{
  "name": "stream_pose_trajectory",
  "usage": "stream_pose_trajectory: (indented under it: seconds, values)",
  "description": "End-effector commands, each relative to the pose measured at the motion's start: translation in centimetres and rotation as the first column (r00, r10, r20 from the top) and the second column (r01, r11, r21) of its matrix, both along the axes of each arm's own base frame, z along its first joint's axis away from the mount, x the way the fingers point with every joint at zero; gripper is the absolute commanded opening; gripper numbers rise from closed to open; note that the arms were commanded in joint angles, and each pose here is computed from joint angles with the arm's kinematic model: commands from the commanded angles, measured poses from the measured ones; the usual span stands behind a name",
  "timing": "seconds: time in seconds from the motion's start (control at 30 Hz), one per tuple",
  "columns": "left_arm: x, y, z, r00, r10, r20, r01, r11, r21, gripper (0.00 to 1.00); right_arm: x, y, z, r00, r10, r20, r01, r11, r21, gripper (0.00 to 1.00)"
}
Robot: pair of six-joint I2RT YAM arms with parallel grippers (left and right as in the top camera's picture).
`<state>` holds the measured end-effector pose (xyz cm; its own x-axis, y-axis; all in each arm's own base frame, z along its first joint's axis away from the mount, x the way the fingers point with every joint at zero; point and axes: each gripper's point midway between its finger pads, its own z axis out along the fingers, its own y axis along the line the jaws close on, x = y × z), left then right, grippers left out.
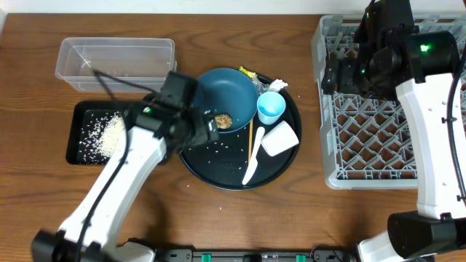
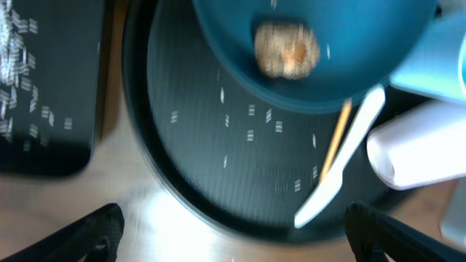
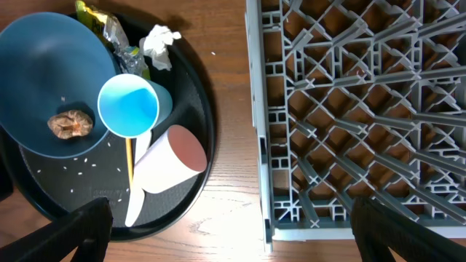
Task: Sort waste into correct bins and load items into the dishwasher rack
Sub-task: 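Reach the left gripper to the blue bowl and grasp its rim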
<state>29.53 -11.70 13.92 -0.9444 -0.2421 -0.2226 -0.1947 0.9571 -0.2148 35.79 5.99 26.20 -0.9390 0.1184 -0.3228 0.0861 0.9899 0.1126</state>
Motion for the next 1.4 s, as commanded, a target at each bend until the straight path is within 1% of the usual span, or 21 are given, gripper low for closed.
stream_pose_trajectory:
  seconds: [0.0, 0.2, 0.33, 0.4, 0.43, 0.7, 0.77, 0.8, 0.97, 1.03, 1.1, 1.23, 1.37]
  values:
    - [2.3, 0.4, -1.0, 0.998, 0.061, 0.022, -0.062, 0.997, 0.054, 0.98, -0.1, -0.1, 0.6, 1.0, -0.013, 0.016, 0.013, 1.0, 0.007, 0.99]
    - [4.6, -0.4, -4.1, 0.991, 0.137, 0.002, -0.137, 0.99, 0.037, 0.98, -0.1, -0.1, 0.6, 1.0, -0.014, 0.016, 0.014, 1.0, 0.007, 0.99]
    - [5.7, -0.8, -5.6, 0.981, 0.191, -0.007, -0.191, 0.981, 0.023, 0.98, -0.1, -0.1, 0.6, 1.0, -0.014, 0.016, 0.014, 1.0, 0.007, 0.99]
    - [5.8, -0.9, -6.5, 0.976, 0.216, -0.024, -0.216, 0.976, 0.024, 0.97, -0.1, -0.1, 0.6, 1.0, -0.013, 0.016, 0.013, 1.0, 0.007, 0.99]
    - [5.9, -0.9, -7.1, 0.973, 0.228, -0.037, -0.227, 0.974, 0.027, 0.94, -0.1, -0.1, 0.6, 1.0, -0.013, 0.016, 0.013, 1.0, 0.007, 0.99]
    - [5.7, -1.4, -10.3, 0.968, 0.226, -0.112, -0.222, 0.974, 0.041, 0.93, -0.1, -0.1, 0.6, 1.0, -0.014, 0.016, 0.014, 1.0, 0.007, 0.99]
    - [5.6, -1.4, -10.8, 0.967, 0.226, -0.121, -0.222, 0.974, 0.046, 0.87, -0.1, -0.1, 0.6, 1.0, -0.013, 0.016, 0.013, 1.0, 0.007, 0.99]
    - [5.6, -1.3, -11.0, 0.966, 0.226, -0.126, -0.222, 0.974, 0.05, 0.81, -0.1, -0.1, 0.6, 1.0, -0.014, 0.016, 0.014, 1.0, 0.007, 0.99]
    - [5.7, -1.4, -11.3, 0.966, 0.226, -0.125, -0.221, 0.974, 0.05, 0.7, -0.1, -0.1, 0.6, 1.0, -0.014, 0.016, 0.014, 1.0, 0.007, 0.99]
    - [6.0, -1.5, -11.3, 0.967, 0.226, -0.117, -0.222, 0.974, 0.045, 0.6, -0.1, -0.1, 0.6, 1.0, -0.013, 0.016, 0.013, 1.0, 0.007, 0.99]
    - [6.0, -1.5, -11.3, 0.967, 0.226, -0.115, -0.222, 0.974, 0.043, 0.54, -0.1, -0.1, 0.6, 1.0, -0.013, 0.016, 0.013, 1.0, 0.007, 0.99]
    - [5.9, -1.5, -11.4, 0.967, 0.226, -0.115, -0.222, 0.974, 0.044, 0.38, -0.1, -0.1, 0.6, 1.0, -0.014, 0.016, 0.014, 1.0, 0.007, 0.99]
    - [5.9, -1.5, -11.5, 0.967, 0.226, -0.115, -0.222, 0.974, 0.043, 0.29, -0.1, -0.1, 0.6, 1.0, -0.013, 0.016, 0.013, 1.0, 0.007, 0.99]
